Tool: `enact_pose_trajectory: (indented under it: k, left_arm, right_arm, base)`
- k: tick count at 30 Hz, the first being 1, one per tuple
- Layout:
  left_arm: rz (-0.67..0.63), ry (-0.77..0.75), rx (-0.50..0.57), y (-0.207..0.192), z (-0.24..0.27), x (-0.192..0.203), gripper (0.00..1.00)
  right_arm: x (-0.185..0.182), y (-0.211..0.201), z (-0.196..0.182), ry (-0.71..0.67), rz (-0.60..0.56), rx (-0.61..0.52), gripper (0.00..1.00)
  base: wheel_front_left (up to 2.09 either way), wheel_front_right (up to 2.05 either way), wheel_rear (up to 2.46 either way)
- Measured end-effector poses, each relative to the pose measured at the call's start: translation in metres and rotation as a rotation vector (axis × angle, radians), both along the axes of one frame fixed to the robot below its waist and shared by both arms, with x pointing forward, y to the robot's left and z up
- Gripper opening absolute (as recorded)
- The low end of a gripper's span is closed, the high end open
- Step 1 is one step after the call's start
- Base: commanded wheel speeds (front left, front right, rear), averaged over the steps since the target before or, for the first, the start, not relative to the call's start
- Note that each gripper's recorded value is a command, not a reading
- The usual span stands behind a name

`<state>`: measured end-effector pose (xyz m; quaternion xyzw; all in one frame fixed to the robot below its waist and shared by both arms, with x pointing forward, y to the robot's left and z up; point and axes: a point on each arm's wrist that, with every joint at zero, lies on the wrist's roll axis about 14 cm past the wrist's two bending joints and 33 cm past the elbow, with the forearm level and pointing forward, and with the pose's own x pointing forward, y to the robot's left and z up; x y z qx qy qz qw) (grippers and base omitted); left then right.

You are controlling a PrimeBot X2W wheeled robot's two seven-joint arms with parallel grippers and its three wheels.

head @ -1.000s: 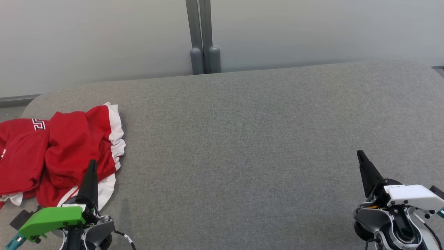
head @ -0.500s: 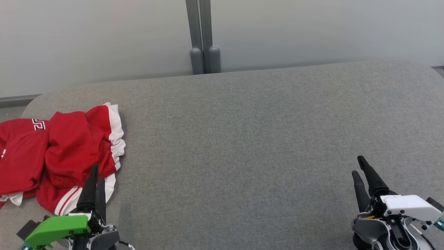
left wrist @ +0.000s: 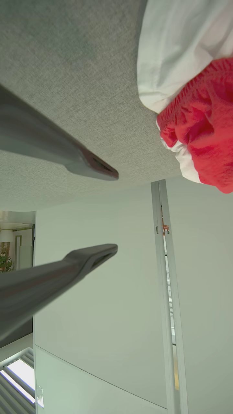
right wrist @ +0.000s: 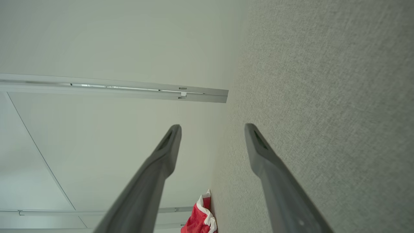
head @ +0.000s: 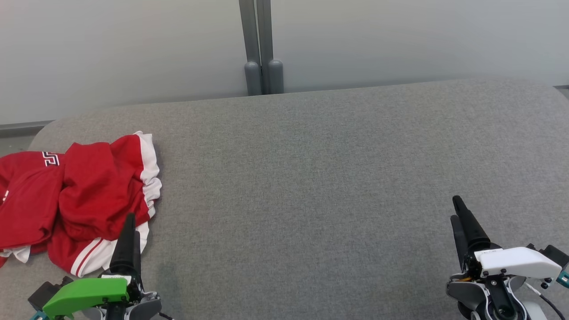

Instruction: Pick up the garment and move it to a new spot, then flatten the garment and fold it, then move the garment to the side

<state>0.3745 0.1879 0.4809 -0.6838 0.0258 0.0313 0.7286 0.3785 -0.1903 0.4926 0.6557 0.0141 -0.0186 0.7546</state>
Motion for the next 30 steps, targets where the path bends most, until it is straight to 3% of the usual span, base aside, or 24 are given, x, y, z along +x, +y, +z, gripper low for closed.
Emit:
enact_pose_trajectory:
  k: [11,19,30]
  left_arm:
    - [0.014,0.008,0.210,0.006,-0.001,-0.004,1.00]
    - [-0.014,-0.008,0.442,0.002,0.004,-0.005,1.00]
    - [-0.032,0.015,0.712,0.001,0.001,-0.008,1.00]
  right_arm:
    - [0.000,0.008,0.012,-0.039,0.036,-0.282,1.00]
    - [0.000,0.011,0.025,-0.086,0.054,-0.525,1.00]
    - [-0.001,0.014,0.030,-0.118,0.064,-0.772,1.00]
  base:
    - [0.00,0.00,0.00]
    - [0.00,0.00,0.00]
    - [0.00,0.00,0.00]
